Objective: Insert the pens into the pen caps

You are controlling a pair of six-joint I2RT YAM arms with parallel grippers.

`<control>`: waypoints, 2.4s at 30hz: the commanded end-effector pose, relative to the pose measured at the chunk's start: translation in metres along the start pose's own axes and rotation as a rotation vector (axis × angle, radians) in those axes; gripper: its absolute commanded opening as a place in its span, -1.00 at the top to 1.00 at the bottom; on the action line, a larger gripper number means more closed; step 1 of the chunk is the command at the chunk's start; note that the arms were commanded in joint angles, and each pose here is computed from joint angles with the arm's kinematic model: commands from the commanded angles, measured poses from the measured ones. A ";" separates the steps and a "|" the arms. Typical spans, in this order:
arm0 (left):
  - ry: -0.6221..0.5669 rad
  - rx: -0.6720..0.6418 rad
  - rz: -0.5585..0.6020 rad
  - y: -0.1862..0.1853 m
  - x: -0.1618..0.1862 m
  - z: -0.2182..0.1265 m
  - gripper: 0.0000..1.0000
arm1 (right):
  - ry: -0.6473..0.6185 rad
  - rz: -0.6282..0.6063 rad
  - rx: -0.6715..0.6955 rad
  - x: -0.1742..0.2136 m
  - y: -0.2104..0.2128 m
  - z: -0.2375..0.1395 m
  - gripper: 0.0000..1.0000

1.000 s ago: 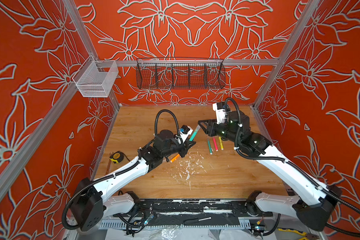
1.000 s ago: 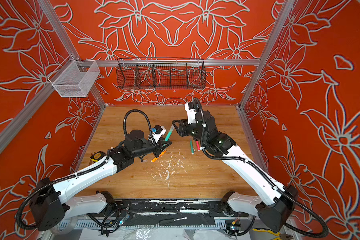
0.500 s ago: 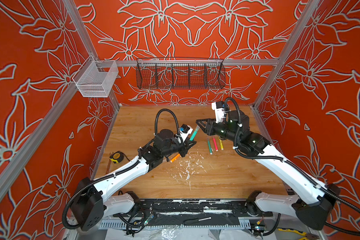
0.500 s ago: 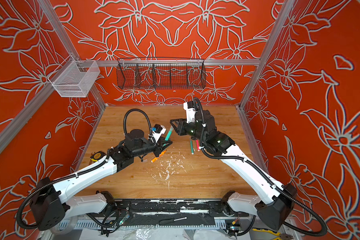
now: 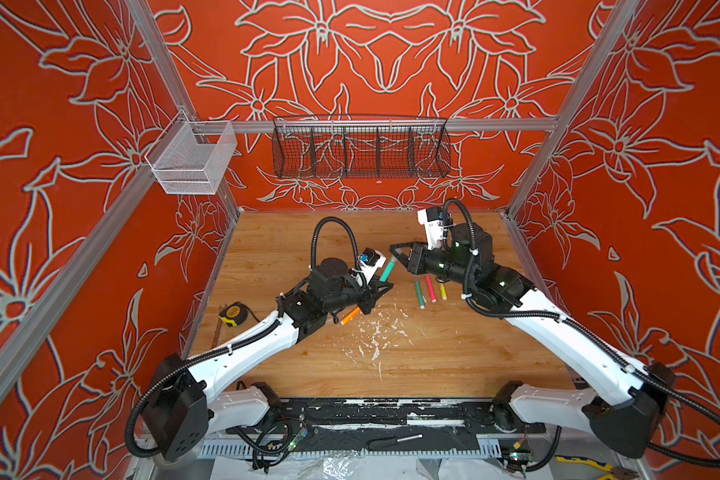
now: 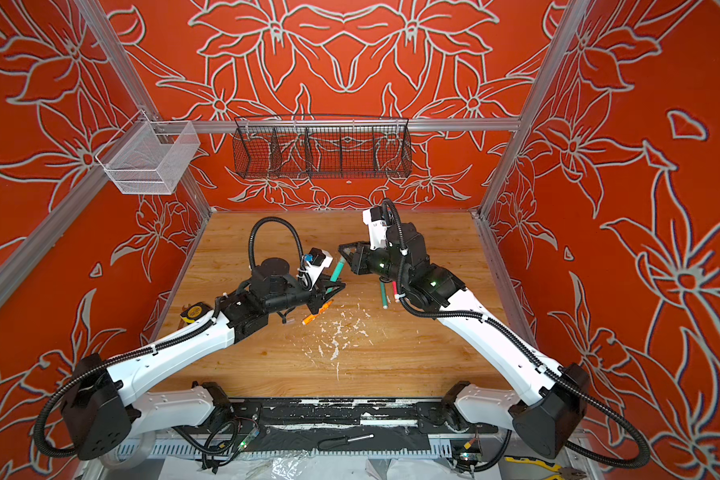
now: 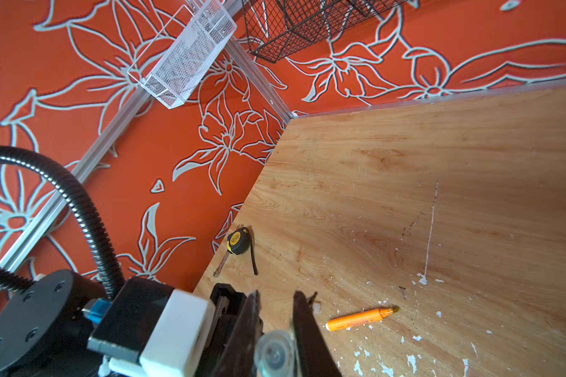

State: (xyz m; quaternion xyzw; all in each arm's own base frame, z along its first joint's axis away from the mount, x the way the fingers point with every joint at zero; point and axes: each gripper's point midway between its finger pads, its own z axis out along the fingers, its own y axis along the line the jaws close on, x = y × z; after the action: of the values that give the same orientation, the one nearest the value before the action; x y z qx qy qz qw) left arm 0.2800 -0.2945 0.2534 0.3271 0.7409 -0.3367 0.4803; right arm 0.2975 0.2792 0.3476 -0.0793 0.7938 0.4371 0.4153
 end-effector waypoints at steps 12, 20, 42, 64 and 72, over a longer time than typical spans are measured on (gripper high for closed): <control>-0.105 -0.077 -0.002 0.008 -0.060 -0.005 1.00 | 0.096 0.046 -0.035 0.037 -0.008 0.011 1.00; -0.222 -0.118 0.025 0.019 -0.103 0.004 1.00 | 0.151 0.077 -0.013 0.063 -0.021 0.009 1.00; -0.378 -0.145 0.062 0.040 -0.168 -0.003 1.00 | 0.290 0.134 0.019 0.123 -0.041 0.016 1.00; -0.462 -0.146 0.066 0.049 -0.199 -0.006 1.00 | 0.386 0.208 -0.011 0.175 -0.039 0.020 1.00; -0.412 -0.078 0.022 0.044 -0.179 0.003 1.00 | 0.256 0.134 0.028 0.128 -0.032 0.010 1.00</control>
State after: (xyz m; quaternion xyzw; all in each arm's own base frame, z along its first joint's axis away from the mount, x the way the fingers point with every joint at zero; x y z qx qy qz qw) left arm 0.3221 -0.3200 0.2435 0.3326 0.7875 -0.3316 0.3990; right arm 0.3281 0.2489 0.3238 0.0461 0.7414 0.4338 0.5100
